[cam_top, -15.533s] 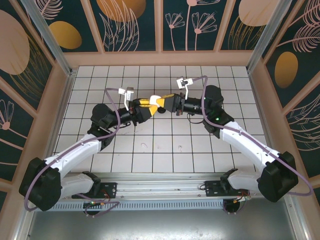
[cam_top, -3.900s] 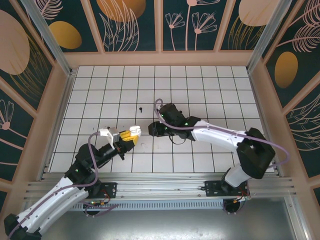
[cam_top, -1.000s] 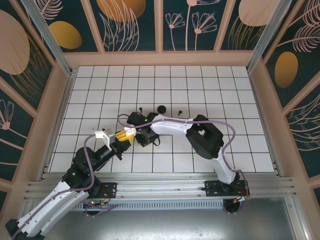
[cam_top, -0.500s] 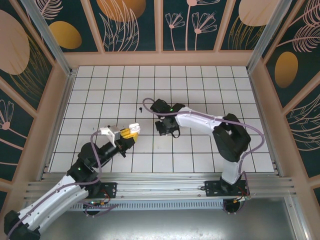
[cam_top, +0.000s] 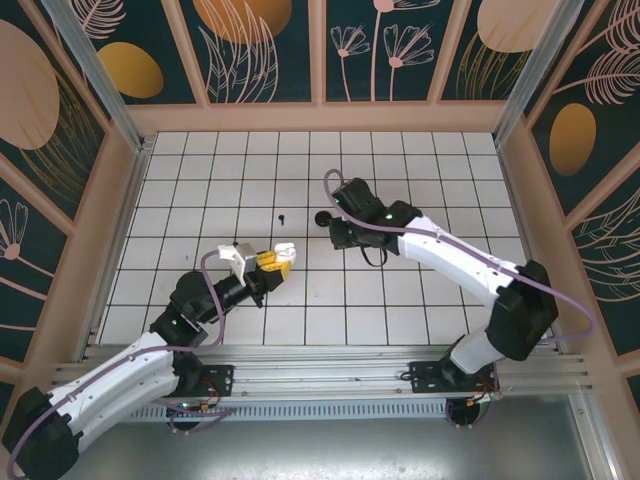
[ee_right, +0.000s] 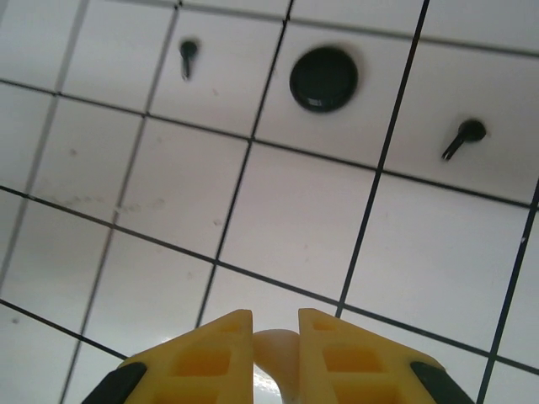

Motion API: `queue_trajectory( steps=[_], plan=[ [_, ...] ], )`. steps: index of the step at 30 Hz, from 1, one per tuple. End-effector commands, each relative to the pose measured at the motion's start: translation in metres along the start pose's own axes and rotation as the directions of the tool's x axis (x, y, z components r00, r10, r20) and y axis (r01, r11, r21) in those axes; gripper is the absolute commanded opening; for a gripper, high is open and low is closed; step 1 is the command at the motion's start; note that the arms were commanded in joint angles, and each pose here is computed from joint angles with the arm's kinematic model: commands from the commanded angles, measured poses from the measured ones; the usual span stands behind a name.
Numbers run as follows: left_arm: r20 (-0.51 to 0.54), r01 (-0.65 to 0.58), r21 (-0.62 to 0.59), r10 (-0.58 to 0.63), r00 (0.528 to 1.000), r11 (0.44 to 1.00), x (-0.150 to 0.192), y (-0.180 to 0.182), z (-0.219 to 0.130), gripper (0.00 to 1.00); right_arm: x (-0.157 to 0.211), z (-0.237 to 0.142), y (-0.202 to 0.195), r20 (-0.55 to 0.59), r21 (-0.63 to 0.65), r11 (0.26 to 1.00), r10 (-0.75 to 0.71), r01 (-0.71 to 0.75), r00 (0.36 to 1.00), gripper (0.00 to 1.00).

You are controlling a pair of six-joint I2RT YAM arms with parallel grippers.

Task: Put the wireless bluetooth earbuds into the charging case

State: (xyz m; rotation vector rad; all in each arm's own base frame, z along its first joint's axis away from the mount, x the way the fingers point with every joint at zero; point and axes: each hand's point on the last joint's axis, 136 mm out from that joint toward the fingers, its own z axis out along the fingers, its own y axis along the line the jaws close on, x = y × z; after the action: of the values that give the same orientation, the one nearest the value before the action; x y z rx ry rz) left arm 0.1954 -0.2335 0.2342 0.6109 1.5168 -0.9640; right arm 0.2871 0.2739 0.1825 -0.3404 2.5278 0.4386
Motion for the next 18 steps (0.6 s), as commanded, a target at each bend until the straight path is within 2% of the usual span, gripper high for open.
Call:
queue_trajectory(
  steps=[1,6,18],
  plan=[
    [0.103,-0.050,0.083,0.042,0.994,0.995,-0.037,-0.019,0.006,0.00,-0.018,-0.026,0.002,0.114,-0.030,1.000,0.010,-0.006,0.993,0.15],
    [0.095,-0.036,0.121,0.025,0.995,0.992,-0.038,-0.022,0.019,0.00,-0.035,-0.059,0.010,0.236,-0.103,0.995,0.014,0.011,0.972,0.15],
    [0.109,0.026,0.224,-0.052,0.993,0.974,-0.046,-0.029,0.049,0.00,-0.051,-0.122,0.029,0.418,-0.281,0.959,0.080,0.045,0.905,0.15]
  ],
)
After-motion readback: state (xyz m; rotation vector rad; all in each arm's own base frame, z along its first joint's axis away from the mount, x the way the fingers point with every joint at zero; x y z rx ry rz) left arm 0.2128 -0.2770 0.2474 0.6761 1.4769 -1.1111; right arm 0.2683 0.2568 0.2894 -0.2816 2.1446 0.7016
